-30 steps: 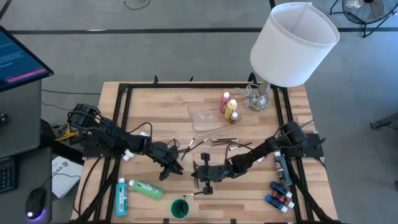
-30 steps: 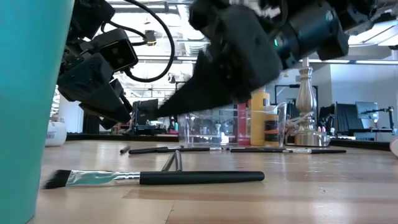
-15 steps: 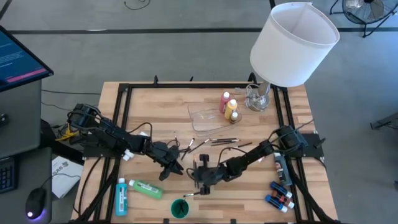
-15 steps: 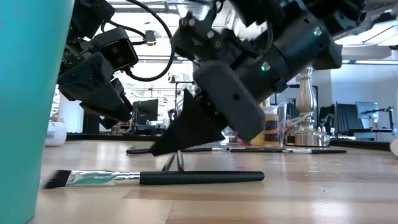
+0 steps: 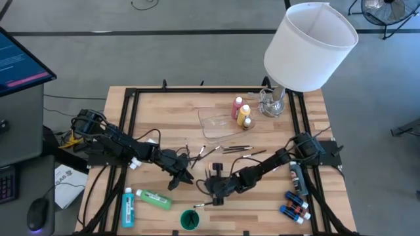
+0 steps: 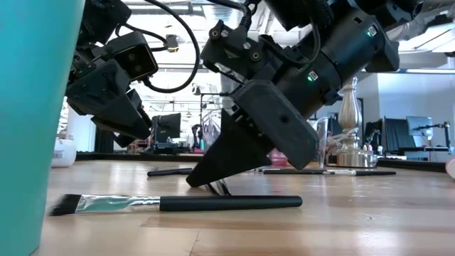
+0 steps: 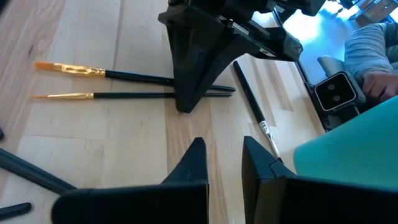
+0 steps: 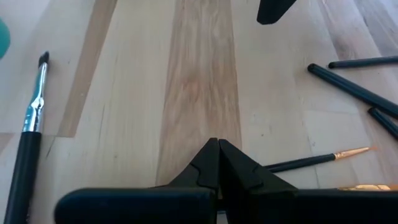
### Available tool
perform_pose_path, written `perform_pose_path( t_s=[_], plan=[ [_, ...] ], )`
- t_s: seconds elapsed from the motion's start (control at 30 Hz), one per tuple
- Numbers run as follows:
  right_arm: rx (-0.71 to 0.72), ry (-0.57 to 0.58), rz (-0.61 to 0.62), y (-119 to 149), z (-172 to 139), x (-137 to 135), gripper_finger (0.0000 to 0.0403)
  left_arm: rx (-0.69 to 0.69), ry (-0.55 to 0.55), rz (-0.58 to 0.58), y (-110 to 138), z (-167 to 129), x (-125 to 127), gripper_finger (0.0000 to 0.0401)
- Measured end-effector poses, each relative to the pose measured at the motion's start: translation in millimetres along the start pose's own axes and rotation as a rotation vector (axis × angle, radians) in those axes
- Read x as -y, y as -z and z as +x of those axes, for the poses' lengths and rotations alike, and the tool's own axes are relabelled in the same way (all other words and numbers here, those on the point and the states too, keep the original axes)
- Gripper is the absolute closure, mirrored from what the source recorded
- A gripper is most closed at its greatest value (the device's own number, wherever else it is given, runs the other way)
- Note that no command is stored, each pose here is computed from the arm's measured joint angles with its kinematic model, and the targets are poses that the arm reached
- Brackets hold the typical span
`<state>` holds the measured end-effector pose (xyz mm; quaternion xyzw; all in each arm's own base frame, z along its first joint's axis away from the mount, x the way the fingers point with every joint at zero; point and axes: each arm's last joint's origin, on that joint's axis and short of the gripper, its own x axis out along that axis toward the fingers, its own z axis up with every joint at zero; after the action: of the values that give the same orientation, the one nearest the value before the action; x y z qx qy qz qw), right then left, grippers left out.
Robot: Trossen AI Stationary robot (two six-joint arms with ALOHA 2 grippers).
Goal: Pick & Place Paint Supplies
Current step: Put the gold paintbrush into the green cup
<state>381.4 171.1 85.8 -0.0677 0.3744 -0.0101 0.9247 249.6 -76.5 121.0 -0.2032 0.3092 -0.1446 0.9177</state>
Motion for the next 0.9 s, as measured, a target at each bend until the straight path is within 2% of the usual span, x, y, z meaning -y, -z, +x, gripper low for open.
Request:
perform_pose_path(
  t_s=[0.4,0.9],
  plan=[
    [-0.092,-0.005,-0.008,4.8,-15.3,-6.5,0.0403,0.006,0.003,0.017,-0.6,0.0,0.3,0.0400],
    [-0.216,0.055,-0.050,15.9,-31.3,-11.1,0.0403,0.014,0.007,0.022,-1.4,0.0,0.7,0.0400]
  ],
)
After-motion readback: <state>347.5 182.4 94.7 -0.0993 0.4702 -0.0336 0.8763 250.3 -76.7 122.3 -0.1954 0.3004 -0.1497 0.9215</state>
